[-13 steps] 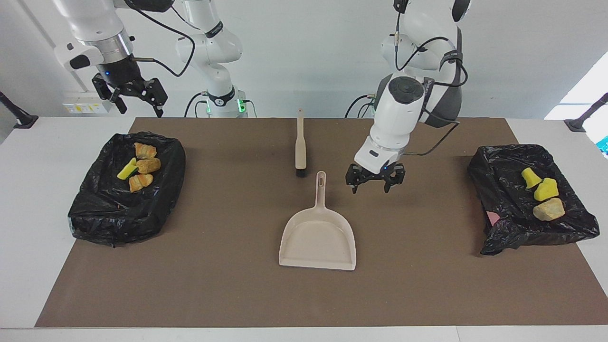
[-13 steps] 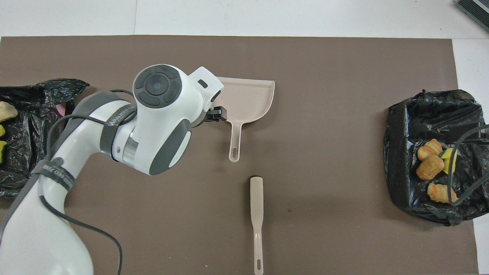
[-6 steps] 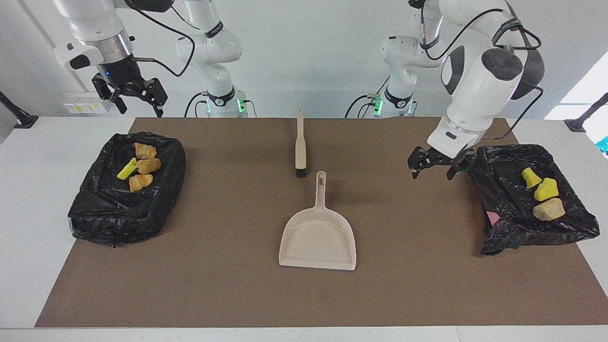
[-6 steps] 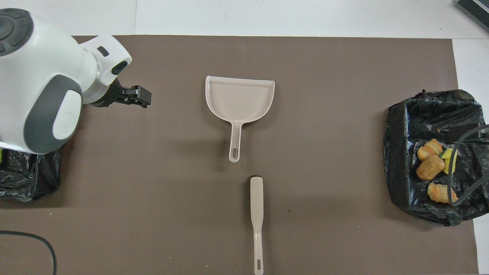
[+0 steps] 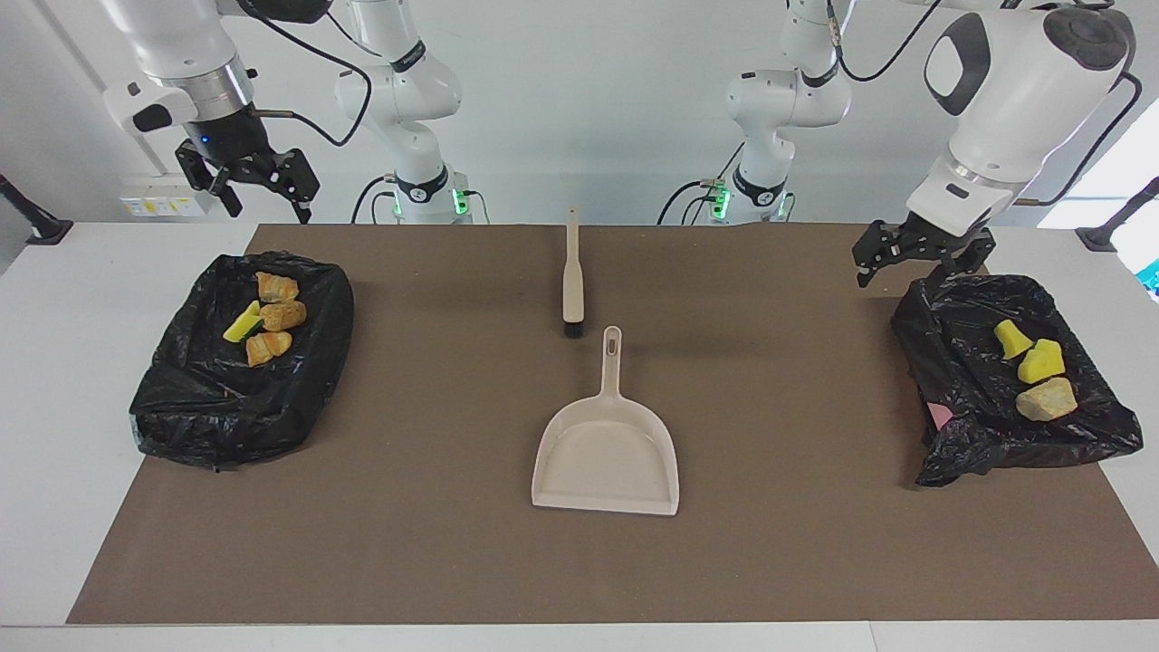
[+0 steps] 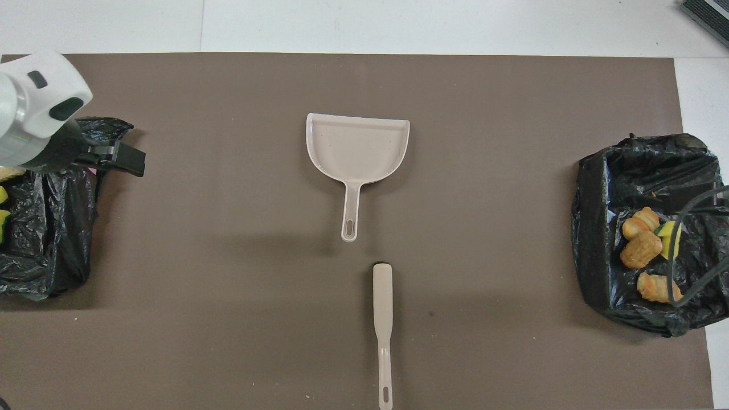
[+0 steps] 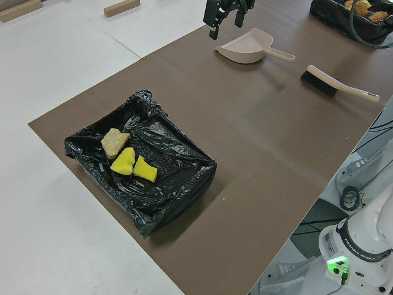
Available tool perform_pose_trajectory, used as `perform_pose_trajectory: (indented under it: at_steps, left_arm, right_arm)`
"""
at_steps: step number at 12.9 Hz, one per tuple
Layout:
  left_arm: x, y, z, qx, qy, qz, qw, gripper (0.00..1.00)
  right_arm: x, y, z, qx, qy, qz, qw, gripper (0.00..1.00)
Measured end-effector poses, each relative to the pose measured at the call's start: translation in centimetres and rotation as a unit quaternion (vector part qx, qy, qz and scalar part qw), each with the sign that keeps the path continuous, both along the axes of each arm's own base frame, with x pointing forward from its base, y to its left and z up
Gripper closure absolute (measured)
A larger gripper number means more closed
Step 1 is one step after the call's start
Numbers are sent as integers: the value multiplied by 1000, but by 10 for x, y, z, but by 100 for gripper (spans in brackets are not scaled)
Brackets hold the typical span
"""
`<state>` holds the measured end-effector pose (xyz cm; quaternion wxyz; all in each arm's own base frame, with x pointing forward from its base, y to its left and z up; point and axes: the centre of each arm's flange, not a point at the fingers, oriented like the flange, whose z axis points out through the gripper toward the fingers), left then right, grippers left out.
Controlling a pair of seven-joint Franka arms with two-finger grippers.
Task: Sweep and dump trash in bin
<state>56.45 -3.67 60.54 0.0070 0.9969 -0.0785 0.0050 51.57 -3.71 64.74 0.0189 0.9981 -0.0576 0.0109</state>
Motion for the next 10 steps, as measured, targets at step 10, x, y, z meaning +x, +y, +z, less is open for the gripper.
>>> perform_pose_trajectory:
  at_steps: [10]
  left_arm:
    - [-37,10,28,2,46,-14,999,0]
  right_arm:
    - [0,0,0,0,0,0,1000,0]
